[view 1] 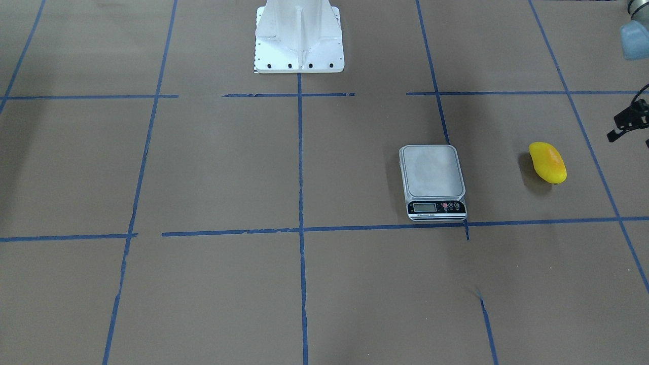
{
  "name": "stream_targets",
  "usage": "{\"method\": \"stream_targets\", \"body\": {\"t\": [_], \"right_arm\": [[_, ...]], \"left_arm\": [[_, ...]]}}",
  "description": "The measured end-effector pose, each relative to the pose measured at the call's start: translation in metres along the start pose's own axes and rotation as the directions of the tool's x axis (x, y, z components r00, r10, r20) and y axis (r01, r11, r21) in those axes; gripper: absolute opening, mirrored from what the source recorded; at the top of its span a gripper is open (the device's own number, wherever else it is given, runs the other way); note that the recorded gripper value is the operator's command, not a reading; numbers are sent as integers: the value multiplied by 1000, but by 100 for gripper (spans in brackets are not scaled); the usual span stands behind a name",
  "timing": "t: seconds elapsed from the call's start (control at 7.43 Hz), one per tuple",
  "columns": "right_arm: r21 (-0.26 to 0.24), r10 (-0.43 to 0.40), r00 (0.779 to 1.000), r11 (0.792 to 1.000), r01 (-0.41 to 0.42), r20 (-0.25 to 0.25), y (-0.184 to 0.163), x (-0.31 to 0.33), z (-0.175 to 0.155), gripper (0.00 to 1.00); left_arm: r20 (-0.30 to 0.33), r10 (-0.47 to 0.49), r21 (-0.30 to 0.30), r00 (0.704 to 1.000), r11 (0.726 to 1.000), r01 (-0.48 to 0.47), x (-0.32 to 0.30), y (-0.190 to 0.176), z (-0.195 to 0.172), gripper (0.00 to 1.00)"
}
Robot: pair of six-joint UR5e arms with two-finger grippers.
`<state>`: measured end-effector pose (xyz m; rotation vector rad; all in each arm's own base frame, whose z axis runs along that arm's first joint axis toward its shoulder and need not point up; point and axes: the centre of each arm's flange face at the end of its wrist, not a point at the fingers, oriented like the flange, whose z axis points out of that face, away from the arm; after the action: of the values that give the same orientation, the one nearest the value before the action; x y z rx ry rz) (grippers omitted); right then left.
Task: Weigh mango
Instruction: 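Lower the left gripper toward the yellow mango, then close the left gripper around the yellow mango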
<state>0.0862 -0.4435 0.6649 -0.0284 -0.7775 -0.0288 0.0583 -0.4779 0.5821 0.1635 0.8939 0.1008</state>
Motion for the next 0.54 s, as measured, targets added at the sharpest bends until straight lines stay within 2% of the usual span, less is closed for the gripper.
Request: {"method": "stream_targets", "body": {"t": [0.27, 0.54], "right_arm": [[0, 0, 1000, 1000, 0, 0, 0, 0, 0, 100], [0, 0, 1000, 1000, 0, 0, 0, 0, 0, 100]], "left_arm": [[14, -20, -35, 1000, 999, 20, 19, 5, 33, 100], [27, -94, -77, 995, 992, 95, 37, 8, 61, 100]]}}
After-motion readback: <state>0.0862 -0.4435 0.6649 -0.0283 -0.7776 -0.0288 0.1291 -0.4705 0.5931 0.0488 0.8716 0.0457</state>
